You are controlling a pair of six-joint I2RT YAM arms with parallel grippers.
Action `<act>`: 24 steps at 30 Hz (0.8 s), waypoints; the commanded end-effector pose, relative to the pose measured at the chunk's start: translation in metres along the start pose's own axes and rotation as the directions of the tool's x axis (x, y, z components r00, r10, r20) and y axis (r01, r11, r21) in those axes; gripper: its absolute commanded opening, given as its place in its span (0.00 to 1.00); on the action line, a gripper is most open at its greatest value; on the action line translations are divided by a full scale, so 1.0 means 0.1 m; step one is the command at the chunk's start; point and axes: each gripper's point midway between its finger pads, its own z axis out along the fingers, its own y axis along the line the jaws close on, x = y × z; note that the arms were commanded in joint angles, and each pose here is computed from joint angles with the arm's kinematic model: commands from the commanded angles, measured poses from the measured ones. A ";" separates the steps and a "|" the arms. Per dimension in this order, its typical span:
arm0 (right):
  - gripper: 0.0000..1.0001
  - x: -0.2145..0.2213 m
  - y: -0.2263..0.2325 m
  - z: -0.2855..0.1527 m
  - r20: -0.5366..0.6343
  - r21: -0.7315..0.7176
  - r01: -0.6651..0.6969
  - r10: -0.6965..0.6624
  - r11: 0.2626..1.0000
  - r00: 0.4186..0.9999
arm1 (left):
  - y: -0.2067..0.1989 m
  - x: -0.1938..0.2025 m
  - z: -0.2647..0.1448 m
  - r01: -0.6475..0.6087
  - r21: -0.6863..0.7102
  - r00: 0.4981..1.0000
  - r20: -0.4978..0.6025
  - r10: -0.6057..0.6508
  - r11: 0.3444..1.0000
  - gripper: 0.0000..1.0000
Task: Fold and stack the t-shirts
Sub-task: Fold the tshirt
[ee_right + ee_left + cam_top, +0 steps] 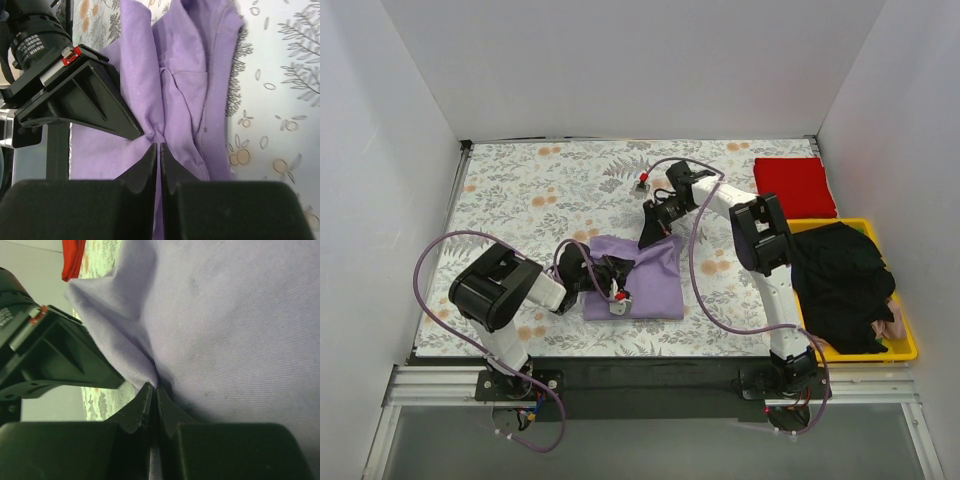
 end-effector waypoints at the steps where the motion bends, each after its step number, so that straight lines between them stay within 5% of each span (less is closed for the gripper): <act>1: 0.09 0.14 0.05 0.15 -0.033 -0.043 -0.001 -0.001 0.999 0.999 | 0.24 -0.07 0.02 -0.107 -0.075 0.994 0.021 0.108 0.992 0.00; 24: 0.08 0.65 -0.22 0.30 -0.123 -0.045 -0.083 0.077 0.996 0.989 | 0.97 0.02 0.07 -0.040 -0.205 0.999 -0.010 0.039 0.978 0.00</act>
